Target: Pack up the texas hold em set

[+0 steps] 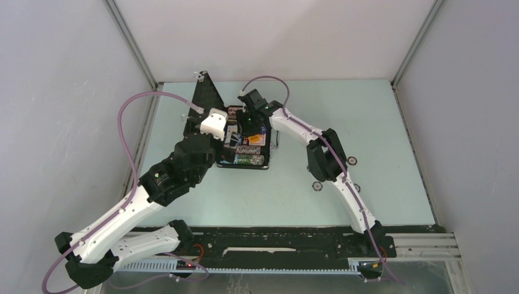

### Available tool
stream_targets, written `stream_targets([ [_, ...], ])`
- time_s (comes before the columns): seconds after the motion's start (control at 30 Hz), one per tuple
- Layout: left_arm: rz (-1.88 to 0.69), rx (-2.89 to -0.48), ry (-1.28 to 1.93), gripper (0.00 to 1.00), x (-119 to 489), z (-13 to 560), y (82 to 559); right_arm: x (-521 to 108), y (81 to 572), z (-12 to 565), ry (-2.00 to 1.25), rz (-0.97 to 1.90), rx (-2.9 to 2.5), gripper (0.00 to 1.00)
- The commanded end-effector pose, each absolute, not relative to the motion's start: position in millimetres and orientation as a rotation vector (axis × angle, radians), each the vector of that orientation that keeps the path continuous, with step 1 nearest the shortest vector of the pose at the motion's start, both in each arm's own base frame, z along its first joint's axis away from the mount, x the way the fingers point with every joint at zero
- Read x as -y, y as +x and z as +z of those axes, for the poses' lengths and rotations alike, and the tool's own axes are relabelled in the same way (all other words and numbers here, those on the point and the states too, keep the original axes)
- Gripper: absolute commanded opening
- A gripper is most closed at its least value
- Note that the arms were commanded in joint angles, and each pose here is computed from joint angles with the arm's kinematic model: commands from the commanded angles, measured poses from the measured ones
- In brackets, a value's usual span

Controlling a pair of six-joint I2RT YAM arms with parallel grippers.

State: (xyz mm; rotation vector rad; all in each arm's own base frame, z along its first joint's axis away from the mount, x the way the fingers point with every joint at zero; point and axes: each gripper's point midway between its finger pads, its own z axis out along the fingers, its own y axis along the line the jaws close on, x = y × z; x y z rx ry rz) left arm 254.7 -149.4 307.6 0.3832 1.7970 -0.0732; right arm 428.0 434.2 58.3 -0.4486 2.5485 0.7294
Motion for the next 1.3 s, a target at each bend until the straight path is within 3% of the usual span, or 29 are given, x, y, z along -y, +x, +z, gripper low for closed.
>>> stream_targets([
  [0.0,-0.074,-1.787,0.386,1.00,150,307,256,-435,434,82,-0.420,0.718,-2.511,0.48],
  [0.2,-0.072,-1.788,0.386,1.00,150,306,256,-440,425,101,-0.443,0.776,-2.493,0.50],
  [0.53,-0.046,-1.788,0.373,1.00,146,305,258,-401,402,186,-0.437,0.614,-2.326,0.66],
  [1.03,-0.002,-1.800,0.376,1.00,149,291,267,-233,383,157,0.012,0.529,-2.202,0.76],
  [1.27,-0.378,-1.833,0.269,1.00,189,320,249,-201,370,153,0.042,0.432,-2.246,0.81],
])
